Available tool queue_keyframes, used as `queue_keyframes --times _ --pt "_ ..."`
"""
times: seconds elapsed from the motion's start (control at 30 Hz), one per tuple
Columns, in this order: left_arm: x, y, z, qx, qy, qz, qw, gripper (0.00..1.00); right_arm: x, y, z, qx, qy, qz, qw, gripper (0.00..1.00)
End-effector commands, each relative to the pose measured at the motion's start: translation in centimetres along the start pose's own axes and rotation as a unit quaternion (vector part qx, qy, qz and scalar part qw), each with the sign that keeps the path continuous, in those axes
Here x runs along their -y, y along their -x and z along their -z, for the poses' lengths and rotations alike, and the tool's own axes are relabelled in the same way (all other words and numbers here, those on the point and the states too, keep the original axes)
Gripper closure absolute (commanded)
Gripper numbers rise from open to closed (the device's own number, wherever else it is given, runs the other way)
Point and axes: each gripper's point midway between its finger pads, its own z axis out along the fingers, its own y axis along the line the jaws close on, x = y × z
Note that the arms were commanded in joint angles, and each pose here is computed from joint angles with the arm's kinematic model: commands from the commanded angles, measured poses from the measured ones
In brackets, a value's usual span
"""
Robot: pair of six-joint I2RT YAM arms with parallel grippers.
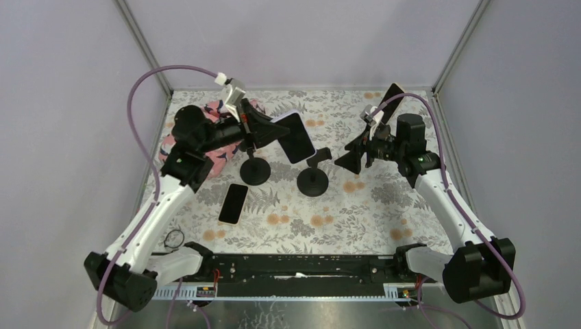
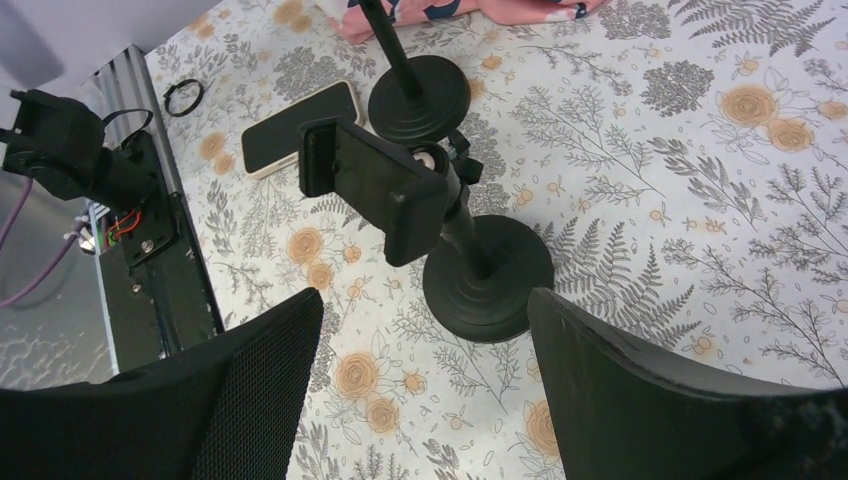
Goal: Place the phone on the phone stand
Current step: Adjust the phone stand at the center of the board.
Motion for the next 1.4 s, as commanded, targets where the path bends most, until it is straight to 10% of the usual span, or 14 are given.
queue_keyframes --times 0.0,0.7,1.37 --pt "-0.3 -2.8 2.1 -0.033 0.056 0.017 0.998 1.0 0.5 1.0 0.2 0.009 -0.021 0.015 1.0 0.17" --pt "0.4 -12.5 6.3 -0.083 0.101 0.167 0.977 1.0 -0.2 1.8 -0.8 0.021 -0.003 -0.026 0.999 0.25" --pt "0.0 -13.3 6.6 -0.08 0.111 0.168 0.976 1.0 -6.5 3.3 -2.3 0.008 0.157 -0.058 0.986 0.25"
